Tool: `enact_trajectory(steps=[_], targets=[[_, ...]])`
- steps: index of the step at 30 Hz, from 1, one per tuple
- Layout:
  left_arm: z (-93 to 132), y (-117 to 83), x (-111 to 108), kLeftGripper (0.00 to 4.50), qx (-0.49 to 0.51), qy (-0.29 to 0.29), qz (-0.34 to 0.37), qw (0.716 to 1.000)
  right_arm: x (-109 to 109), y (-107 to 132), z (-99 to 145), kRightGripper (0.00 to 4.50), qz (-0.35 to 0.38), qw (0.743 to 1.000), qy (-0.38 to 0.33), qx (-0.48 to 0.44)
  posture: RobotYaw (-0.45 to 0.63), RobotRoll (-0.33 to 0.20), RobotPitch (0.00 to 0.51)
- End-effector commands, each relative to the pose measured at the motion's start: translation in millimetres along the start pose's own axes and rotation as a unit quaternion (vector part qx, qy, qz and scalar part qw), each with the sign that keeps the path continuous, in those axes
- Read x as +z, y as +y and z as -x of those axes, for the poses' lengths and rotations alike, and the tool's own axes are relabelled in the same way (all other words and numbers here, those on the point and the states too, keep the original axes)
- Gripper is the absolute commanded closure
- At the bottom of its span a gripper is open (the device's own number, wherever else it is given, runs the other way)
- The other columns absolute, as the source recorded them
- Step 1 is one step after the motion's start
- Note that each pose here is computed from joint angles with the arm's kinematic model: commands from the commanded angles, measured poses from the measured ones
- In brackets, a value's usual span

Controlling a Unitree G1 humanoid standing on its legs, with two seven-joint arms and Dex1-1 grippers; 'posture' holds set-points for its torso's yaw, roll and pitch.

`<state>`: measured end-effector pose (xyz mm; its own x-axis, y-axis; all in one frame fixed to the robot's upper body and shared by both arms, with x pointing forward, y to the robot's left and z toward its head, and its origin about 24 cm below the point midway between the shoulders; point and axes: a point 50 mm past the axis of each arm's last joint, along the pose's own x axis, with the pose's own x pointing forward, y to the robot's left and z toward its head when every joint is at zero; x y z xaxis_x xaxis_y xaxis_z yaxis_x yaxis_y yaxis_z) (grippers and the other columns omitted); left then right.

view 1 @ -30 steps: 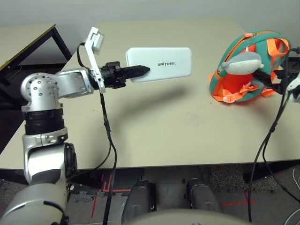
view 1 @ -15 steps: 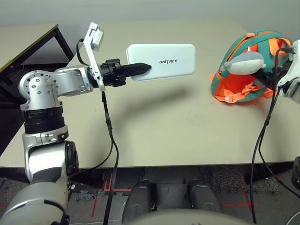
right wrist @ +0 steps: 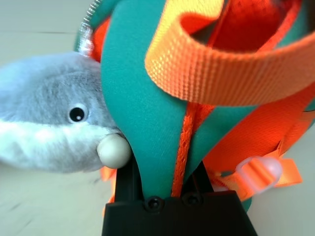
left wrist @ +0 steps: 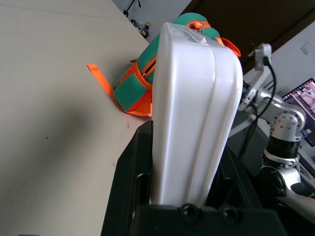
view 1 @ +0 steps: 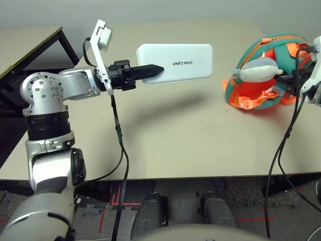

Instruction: Put the pencil case into the backpack and zip it.

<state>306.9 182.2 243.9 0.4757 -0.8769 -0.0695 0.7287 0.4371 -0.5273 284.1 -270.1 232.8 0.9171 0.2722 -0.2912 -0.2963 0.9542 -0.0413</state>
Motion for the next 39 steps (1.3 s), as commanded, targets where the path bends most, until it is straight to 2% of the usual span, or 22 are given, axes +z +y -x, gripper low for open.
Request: enact_trajectory(steps=[1, 9, 20, 25, 29, 33, 37, 39], targets=[[-2.1, 0.2, 3.5, 3.12, -0.004, 0.001, -0.005, 1.000, 11.3, 22.3, 22.1, 4.31, 0.009, 0.998, -0.001, 0.069, -0.10, 0.000, 0.027], [-7.1, 5.2, 6.1, 3.12, -0.009, 0.009, -0.003, 1.000, 15.6, 41.3, 63.2, 4.31, 0.029, 0.989, 0.042, 0.141, -0.15, 0.000, 0.051], [-10.5, 17.8, 0.4, 3.12, -0.014, 0.011, 0.014, 1.000, 19.3, 55.9, 97.1, 4.31, 0.042, 0.970, 0.065, 0.231, -0.20, 0.000, 0.059], [-8.5, 21.2, 1.0, 3.12, -0.014, 0.012, 0.016, 1.000, 19.4, 62.0, 112.1, 4.31, 0.034, 0.968, 0.078, 0.235, -0.21, 0.000, 0.066], [-6.7, 22.7, 2.6, 3.12, -0.011, 0.012, 0.016, 1.000, 20.7, 73.2, 118.1, 4.31, 0.012, 0.968, 0.079, 0.238, -0.22, 0.000, 0.076], [-7.2, 21.8, 4.4, 3.12, -0.012, 0.014, 0.008, 1.000, 10.6, 73.0, 113.5, 4.31, -0.019, 0.972, 0.084, 0.217, -0.20, 0.000, 0.083], [-4.8, 11.1, 12.6, 3.12, -0.028, 0.031, -0.029, 0.999, -3.1, 63.6, 105.5, 4.31, -0.031, 0.979, 0.097, 0.178, -0.18, 0.000, 0.085], [-0.4, 0.0, 19.8, 3.12, -0.046, 0.058, -0.064, 0.995, -7.7, 58.7, 103.0, 4.31, -0.028, 0.980, 0.105, 0.166, -0.15, 0.000, 0.079]])
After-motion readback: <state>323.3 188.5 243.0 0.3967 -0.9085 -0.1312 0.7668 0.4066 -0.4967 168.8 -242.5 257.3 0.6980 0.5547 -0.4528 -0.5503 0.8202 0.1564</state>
